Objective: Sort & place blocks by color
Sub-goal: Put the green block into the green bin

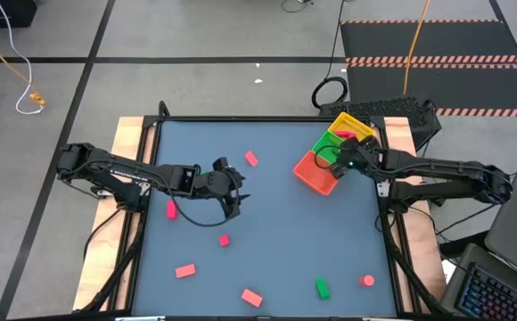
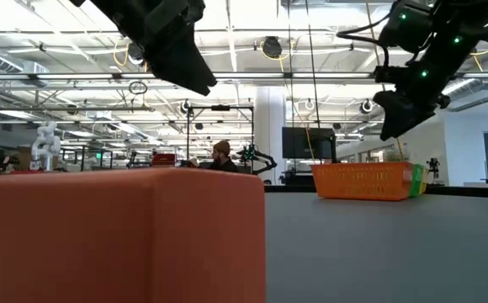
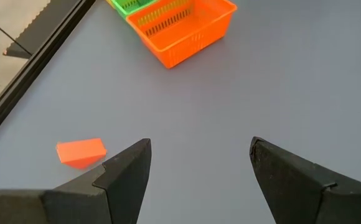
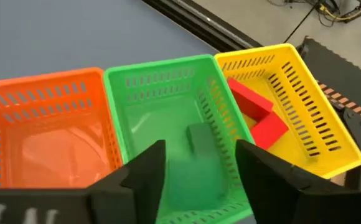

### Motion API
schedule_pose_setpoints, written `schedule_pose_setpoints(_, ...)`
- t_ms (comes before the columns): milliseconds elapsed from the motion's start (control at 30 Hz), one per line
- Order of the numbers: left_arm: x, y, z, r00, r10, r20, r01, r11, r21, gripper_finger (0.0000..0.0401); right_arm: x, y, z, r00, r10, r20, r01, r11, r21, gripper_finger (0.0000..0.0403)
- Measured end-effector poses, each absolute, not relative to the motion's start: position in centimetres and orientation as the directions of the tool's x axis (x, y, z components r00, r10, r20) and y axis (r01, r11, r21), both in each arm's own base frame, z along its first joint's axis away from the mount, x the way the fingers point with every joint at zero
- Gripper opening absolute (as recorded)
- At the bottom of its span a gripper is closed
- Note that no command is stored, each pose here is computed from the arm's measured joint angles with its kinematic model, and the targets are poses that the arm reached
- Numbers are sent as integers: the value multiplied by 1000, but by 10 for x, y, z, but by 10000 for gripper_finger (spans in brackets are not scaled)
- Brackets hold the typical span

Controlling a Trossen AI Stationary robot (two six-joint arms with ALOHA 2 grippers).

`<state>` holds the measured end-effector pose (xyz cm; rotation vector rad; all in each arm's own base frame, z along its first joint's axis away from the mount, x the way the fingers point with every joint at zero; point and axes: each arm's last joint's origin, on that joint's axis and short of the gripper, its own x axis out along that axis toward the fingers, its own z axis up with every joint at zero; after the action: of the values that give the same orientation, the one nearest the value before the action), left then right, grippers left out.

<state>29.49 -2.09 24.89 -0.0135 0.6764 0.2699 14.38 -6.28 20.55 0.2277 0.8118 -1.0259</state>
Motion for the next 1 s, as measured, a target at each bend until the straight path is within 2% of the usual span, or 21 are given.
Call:
schedule_pose_setpoints(133,290,-18,244,693,293,-658,-296,949,111,271,146,-64,203,298,-681,-669,837,523,-160,225)
schedule_pose_setpoints(300,279,-6,235,559,401,-725,-398,898,190,271,153,-65,206,368,-683,-631,851,521,-67,248)
schedule_pose_setpoints(433,272,1,231,484,419,-768,-433,878,206,271,165,-65,215,530,-626,-572,803,588,100,255)
schedule_pose_setpoints(600,265,6,235,459,426,-780,-464,863,198,271,185,-58,231,753,-502,-425,635,724,270,253)
schedule_pose_setpoints(700,258,9,244,471,429,-771,-504,848,164,271,196,-51,237,830,-442,-340,540,789,293,253)
schedule_pose_setpoints(867,240,20,261,482,453,-750,-593,799,101,271,211,-40,237,877,-393,-275,464,841,278,253)
schedule_pose_setpoints(1000,224,33,256,389,437,-811,-615,778,125,271,220,-38,236,893,-381,-239,436,865,249,253)
